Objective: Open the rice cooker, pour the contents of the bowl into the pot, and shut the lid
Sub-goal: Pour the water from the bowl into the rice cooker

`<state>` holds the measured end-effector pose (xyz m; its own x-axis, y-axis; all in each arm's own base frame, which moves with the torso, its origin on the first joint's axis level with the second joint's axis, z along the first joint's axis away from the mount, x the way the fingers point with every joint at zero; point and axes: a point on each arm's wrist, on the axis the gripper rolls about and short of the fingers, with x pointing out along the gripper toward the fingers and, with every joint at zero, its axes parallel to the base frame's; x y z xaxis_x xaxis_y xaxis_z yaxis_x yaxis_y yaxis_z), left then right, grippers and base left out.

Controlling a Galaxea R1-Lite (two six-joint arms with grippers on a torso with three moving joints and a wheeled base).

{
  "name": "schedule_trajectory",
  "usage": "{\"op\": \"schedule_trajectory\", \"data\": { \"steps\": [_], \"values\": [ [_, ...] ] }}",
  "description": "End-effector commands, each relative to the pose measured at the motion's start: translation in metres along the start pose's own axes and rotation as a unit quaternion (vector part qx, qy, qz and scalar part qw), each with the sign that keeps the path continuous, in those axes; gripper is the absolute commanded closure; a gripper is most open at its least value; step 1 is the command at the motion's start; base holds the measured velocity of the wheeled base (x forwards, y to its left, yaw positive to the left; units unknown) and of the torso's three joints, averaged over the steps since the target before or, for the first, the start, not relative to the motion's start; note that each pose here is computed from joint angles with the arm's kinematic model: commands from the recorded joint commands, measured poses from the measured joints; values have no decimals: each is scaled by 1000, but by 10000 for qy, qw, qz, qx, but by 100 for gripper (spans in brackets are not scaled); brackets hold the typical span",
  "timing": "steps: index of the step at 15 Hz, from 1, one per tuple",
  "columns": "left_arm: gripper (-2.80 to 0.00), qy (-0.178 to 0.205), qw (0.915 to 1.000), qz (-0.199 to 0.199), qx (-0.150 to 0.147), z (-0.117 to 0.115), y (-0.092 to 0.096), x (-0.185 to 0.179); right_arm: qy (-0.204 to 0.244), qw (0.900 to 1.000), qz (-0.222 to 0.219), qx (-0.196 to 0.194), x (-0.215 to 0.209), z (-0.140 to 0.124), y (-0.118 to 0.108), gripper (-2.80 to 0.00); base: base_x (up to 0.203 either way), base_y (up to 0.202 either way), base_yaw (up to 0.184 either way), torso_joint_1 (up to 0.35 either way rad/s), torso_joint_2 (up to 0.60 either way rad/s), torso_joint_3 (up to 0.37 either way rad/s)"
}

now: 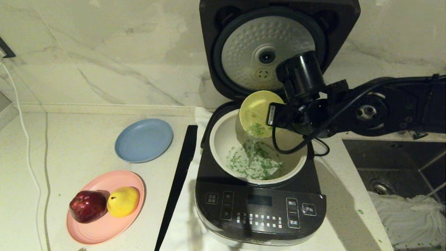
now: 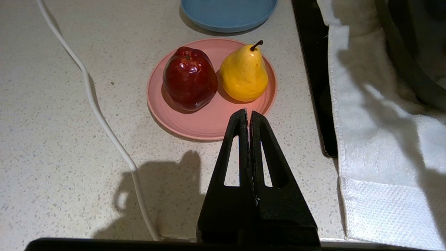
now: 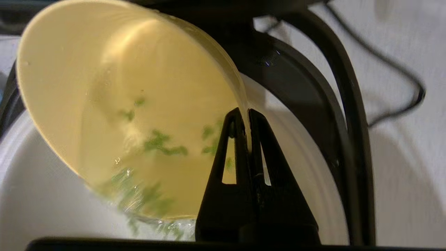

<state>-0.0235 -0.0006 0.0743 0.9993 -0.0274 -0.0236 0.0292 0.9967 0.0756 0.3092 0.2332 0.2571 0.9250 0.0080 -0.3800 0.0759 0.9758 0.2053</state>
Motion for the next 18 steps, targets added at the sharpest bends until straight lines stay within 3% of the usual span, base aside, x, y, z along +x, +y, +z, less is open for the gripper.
{"op": "schedule_trajectory", "data": {
  "steps": [1, 4, 7, 18],
  "values": [
    [0, 5, 10000, -1, 1, 0, 0, 0, -796, 9966, 209, -22, -1, -6, 3, 0, 0, 0, 0, 0, 0, 0],
    [0, 5, 10000, -1, 1, 0, 0, 0, -1850, 9813, 356, -385, 0, -13, 1, 0, 0, 0, 0, 0, 0, 0],
    [0, 5, 10000, -1, 1, 0, 0, 0, -2606, 9620, 266, -772, 2, -22, -3, 0, 0, 0, 0, 0, 0, 0],
    [0, 5, 10000, -1, 1, 0, 0, 0, -3444, 9309, 101, -1210, 1, -43, -8, 0, 0, 0, 0, 0, 0, 0]
  ]
}}
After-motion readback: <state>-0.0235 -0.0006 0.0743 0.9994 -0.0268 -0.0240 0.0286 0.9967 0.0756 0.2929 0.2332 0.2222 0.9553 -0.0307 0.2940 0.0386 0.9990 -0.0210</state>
